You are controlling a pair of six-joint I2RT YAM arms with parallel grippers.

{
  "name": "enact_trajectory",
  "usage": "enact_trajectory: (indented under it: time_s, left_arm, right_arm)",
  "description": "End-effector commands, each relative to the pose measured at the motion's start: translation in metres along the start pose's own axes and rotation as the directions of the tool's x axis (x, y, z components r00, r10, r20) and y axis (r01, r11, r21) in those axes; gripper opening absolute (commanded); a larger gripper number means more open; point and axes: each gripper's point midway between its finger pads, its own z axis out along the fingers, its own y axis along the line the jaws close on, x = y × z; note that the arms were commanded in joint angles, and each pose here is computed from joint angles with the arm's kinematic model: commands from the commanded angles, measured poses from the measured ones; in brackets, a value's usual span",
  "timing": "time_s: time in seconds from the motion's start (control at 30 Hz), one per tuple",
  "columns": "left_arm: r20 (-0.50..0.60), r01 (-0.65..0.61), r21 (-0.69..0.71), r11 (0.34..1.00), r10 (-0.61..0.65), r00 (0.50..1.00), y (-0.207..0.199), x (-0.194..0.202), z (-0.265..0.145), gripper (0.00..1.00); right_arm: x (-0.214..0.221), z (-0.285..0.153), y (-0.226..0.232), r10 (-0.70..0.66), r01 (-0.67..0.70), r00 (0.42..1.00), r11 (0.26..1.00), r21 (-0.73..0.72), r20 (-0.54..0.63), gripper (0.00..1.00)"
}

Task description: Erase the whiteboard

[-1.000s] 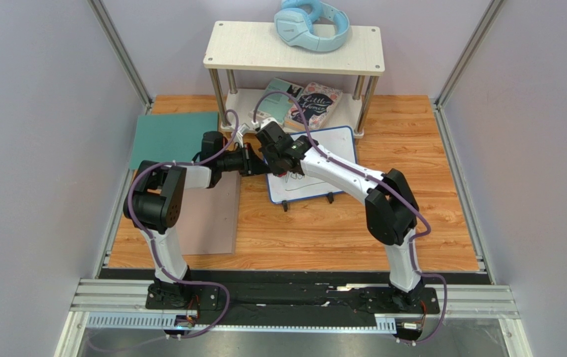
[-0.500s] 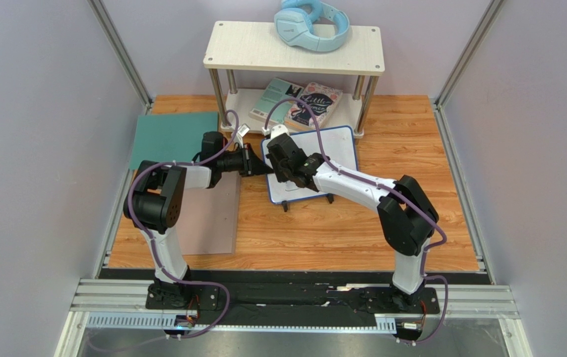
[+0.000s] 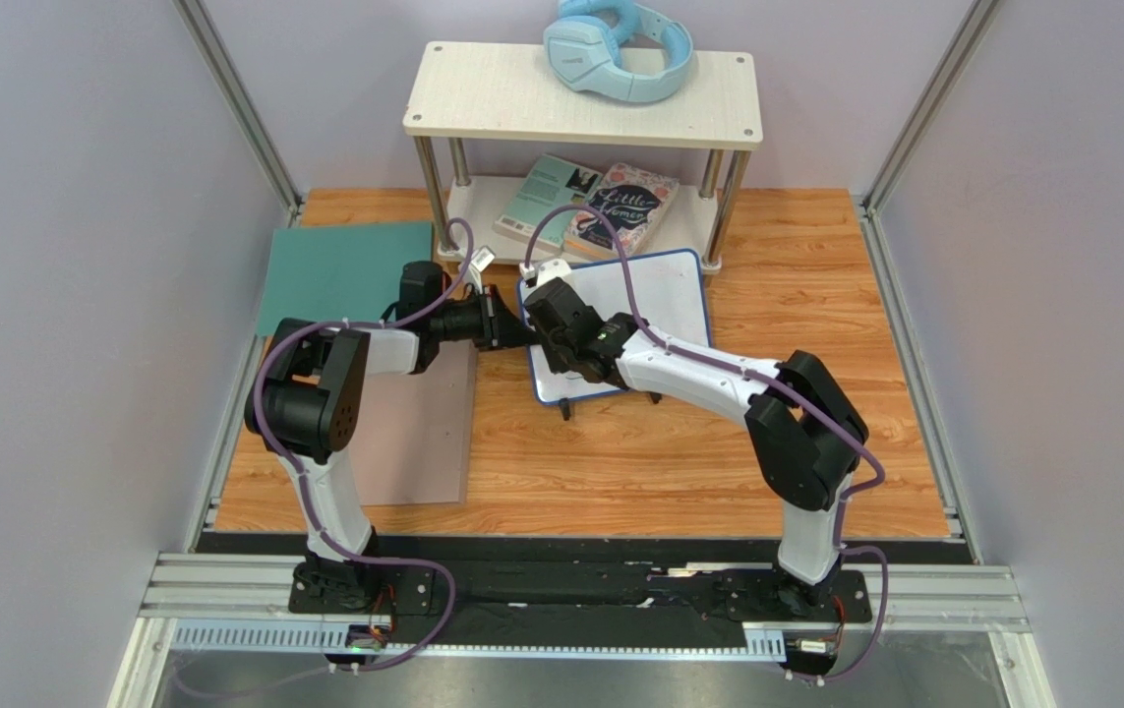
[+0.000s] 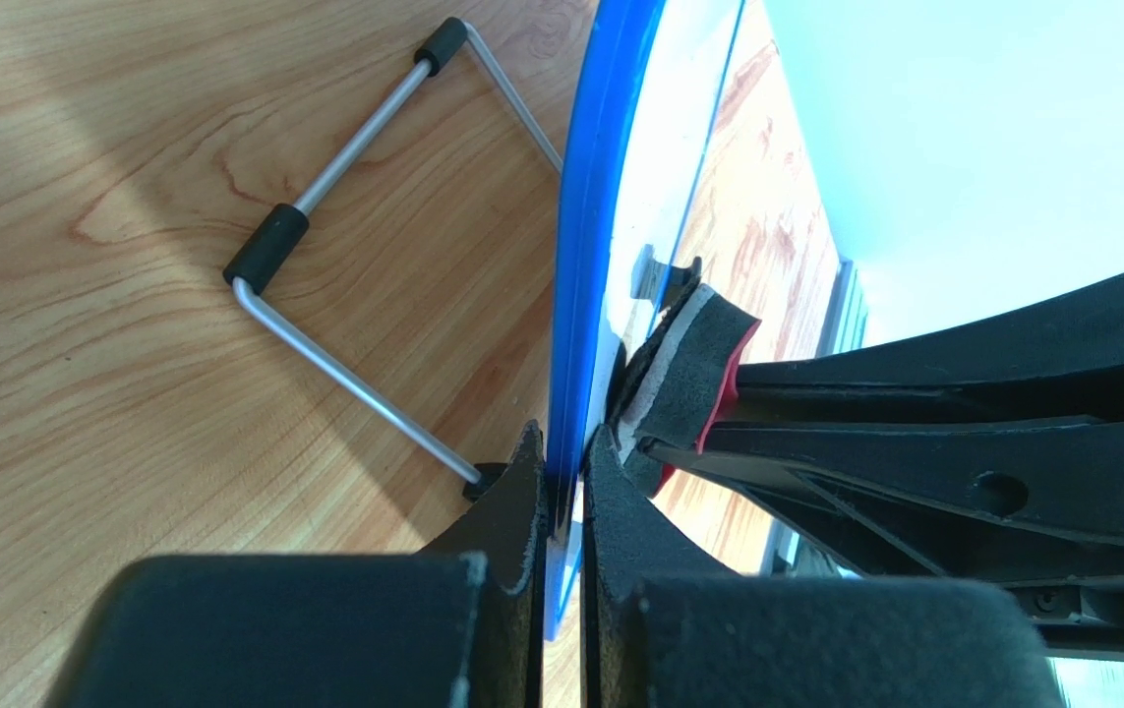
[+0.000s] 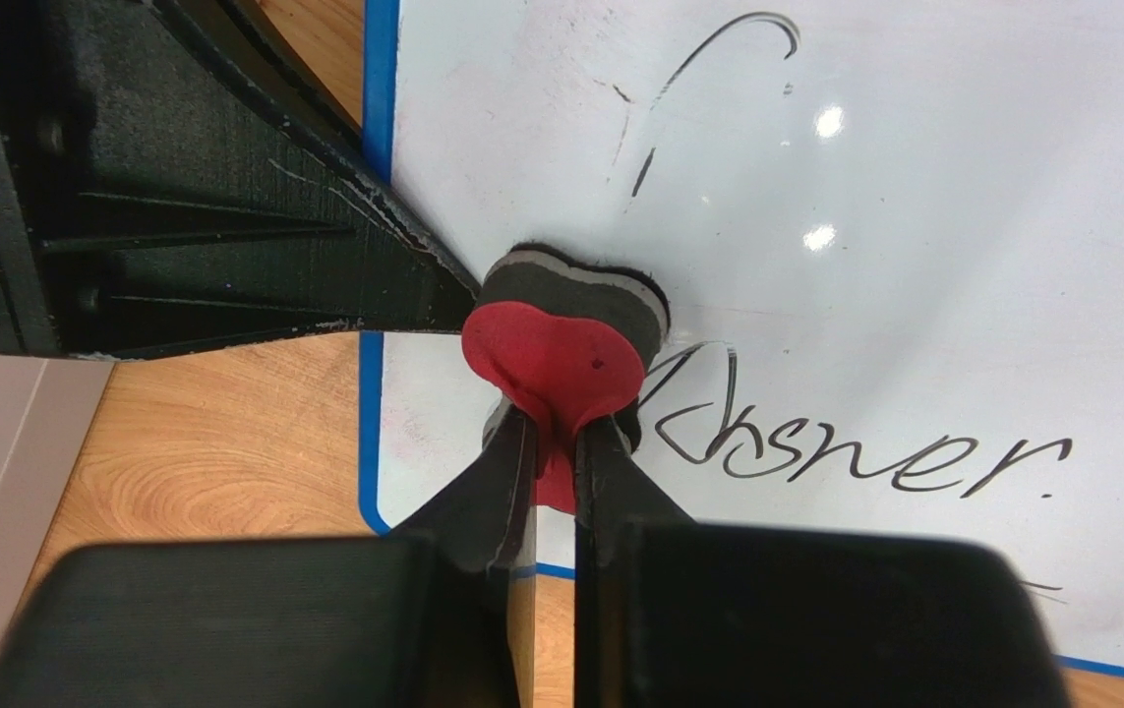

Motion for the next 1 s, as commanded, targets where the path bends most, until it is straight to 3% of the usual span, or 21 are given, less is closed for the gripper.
enact_trajectory:
  time_s: [0.0, 0.63, 0.97]
  left_arm:
    - [0.059, -0.064, -0.044, 0.997, 0.066, 0.996, 0.008, -0.014, 0.001, 0.00]
    - [0.068, -0.052, -0.043, 0.998, 0.055, 0.996, 0.010, -0.014, -0.002, 0.00]
    - [0.065, -0.050, -0.044, 0.998, 0.053, 0.996, 0.011, -0.014, -0.001, 0.00]
  right_arm:
    - [0.088, 0.012, -0.033, -0.029, 0.063, 0.967, 0.990, 0.129, -0.252, 0.00]
    - [0.072, -0.004, -0.149, 0.250, -0.175, 0.957, 0.902, 0.395, -0.145, 0.00]
    - [0.066, -0.010, -0.192, 0.315, -0.228, 0.941, 0.858, 0.461, -0.122, 0.00]
